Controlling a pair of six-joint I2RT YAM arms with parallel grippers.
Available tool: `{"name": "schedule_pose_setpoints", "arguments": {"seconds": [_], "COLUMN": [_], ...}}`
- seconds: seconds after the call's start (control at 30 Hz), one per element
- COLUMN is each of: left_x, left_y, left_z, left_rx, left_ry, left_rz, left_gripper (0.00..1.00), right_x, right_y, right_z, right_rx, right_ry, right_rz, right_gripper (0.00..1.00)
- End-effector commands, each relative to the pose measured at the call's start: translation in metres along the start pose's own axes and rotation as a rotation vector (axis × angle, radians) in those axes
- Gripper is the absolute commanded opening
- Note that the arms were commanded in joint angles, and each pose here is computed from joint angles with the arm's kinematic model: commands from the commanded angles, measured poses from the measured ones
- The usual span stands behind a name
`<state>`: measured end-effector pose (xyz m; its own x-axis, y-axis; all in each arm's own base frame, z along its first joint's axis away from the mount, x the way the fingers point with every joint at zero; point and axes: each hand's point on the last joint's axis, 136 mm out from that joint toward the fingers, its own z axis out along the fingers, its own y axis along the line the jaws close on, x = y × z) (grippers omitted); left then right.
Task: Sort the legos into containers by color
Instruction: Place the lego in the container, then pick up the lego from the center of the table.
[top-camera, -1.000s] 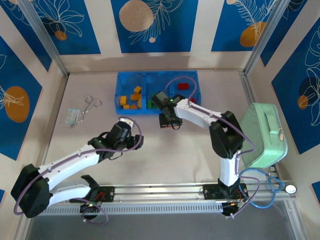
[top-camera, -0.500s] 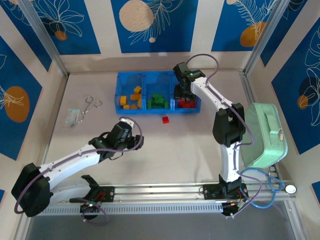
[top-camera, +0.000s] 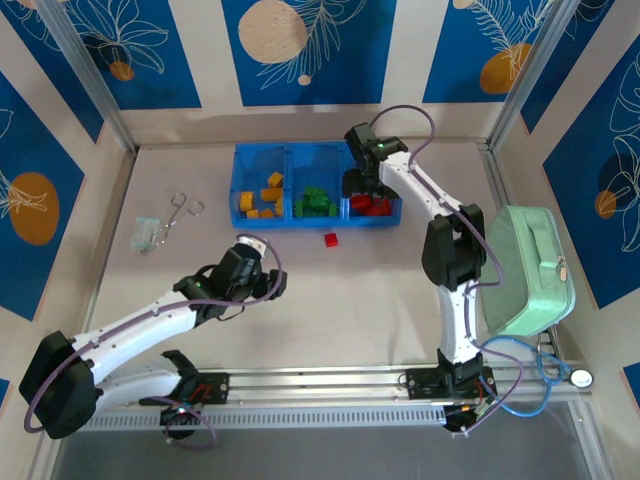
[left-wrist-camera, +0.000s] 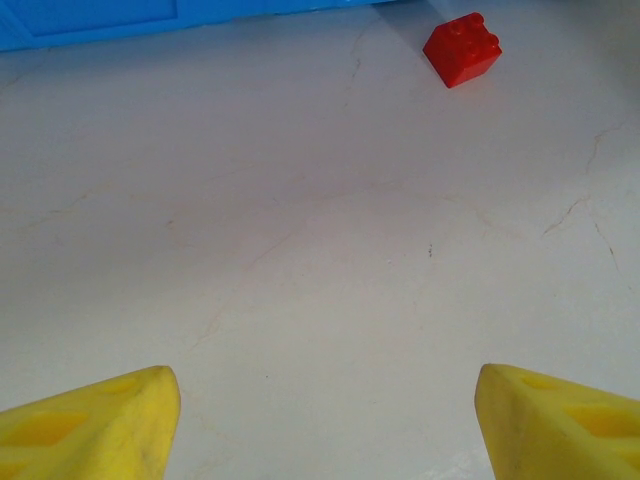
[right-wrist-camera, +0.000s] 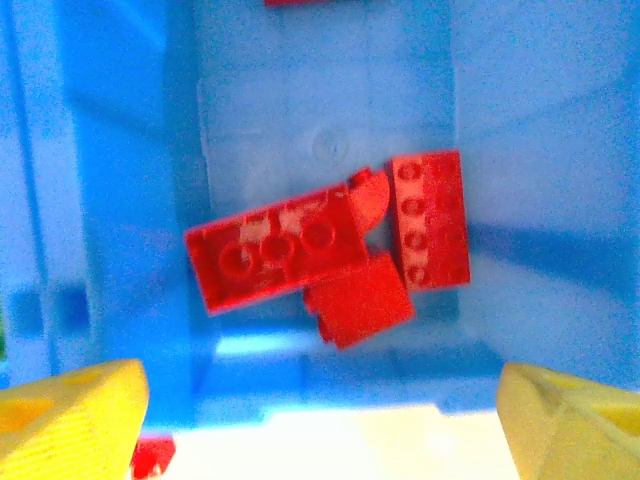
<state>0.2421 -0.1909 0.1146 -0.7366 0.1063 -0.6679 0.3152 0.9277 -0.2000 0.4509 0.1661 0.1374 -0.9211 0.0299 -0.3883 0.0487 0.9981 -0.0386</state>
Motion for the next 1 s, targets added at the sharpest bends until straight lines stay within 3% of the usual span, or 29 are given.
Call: {"name": "schedule_pose_setpoints", "arguments": {"seconds": [0.0,0.17,0.43,0.97], "left_x": [-0.003,-0.003,-0.002,-0.003], "left_y": [-0.003,-0.006,-0.009,-0.004], "left_z": [-0.001,0.007,0.008,-0.001], "left_rx": [0.000,0.008,0.016,0.005], "left_ry": [-0.007,0.005,0.013,-0.003], "left_rz": [-0.001,-0.005,-0.007,-0.007], "left_gripper": [0.78,0.77,0.77,0.77], "right_x": [0.005,0.051,0.102,0.111], "right_y": [0.025,0.061,0.088,0.101], "right_z": [-0.044,-0.041,0.001,0.065], "right_rx": [-0.110,-0.191,-0.166,-0.109], "right_ry": [-0.102,-0.031,0.106,0.182], "right_rz": [-0.047,-0.134,-0.174,-0.154], "right_gripper": [0.90,0.86,0.82,0.58]}}
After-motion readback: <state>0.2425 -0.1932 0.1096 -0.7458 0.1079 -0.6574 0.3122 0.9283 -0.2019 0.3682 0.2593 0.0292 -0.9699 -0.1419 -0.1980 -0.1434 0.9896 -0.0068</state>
